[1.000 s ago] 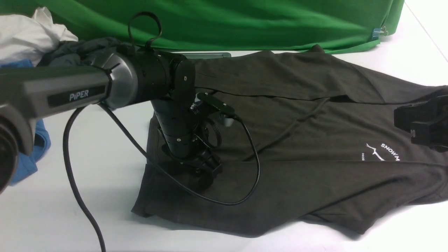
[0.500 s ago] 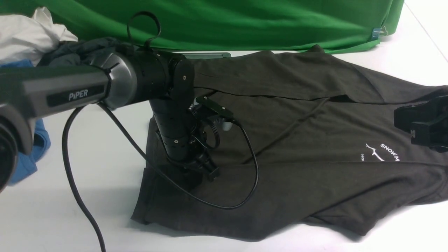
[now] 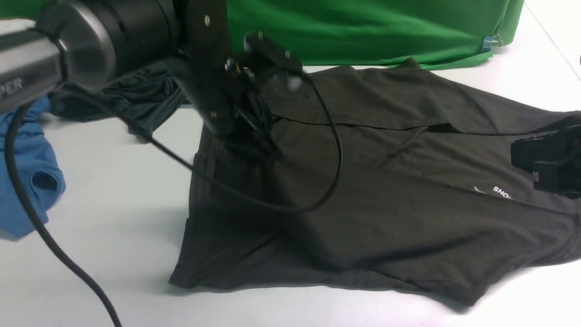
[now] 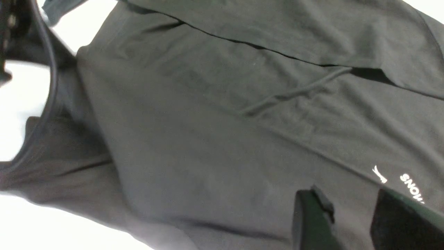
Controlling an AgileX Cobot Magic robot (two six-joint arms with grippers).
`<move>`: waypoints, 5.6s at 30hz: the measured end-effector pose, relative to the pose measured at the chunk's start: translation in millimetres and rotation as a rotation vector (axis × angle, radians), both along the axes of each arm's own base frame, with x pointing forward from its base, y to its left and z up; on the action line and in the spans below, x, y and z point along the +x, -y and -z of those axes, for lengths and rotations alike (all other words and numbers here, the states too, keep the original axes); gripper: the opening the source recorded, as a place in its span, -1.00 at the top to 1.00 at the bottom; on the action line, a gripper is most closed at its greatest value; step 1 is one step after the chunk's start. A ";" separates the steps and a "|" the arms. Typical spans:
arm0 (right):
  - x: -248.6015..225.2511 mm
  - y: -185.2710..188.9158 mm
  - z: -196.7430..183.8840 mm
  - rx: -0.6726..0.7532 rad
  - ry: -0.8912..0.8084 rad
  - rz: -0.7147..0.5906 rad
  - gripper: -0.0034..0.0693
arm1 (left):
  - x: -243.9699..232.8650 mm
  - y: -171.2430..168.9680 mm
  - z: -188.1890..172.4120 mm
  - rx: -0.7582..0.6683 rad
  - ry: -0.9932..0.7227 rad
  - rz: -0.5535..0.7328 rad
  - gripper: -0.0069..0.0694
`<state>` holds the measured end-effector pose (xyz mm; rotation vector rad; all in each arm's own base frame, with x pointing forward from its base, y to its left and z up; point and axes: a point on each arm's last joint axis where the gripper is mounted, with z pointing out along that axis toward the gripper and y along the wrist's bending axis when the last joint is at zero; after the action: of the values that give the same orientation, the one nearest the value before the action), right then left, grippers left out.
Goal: Fold a long-sleeved shirt on a white desktop.
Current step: 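Fold the left side of the black T-shirt inward over its body, then grab the top left corner of the dark shirt with the left gripper, then fold the left side of the dark shirt inward over its body with the left gripper, then grasp the near edge of the shirt at its hem and shoulder corners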
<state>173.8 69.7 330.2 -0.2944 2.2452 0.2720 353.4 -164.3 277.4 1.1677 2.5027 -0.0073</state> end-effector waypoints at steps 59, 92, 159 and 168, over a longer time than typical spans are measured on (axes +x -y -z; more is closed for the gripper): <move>47.0 -30.5 -27.0 0.060 -0.103 -0.075 0.24 | 171.9 -151.2 130.8 -0.794 -0.056 -0.966 -0.70; 47.0 -30.6 -27.0 0.064 -0.105 -0.073 0.24 | 134.7 -135.7 2.4 -0.846 0.002 -0.700 0.66; 43.9 -26.6 -22.3 -0.020 -0.145 -0.093 -0.01 | -54.2 -105.5 71.9 -0.223 -0.408 -0.763 -1.00; 43.9 -26.6 -22.3 -0.021 -0.144 -0.095 -0.04 | -84.5 -102.5 118.7 -0.320 -0.423 -0.798 -1.00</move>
<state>217.7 96.4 352.4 -0.4046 2.3805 0.3286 268.9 -61.8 158.7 -0.0084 3.0036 -0.4603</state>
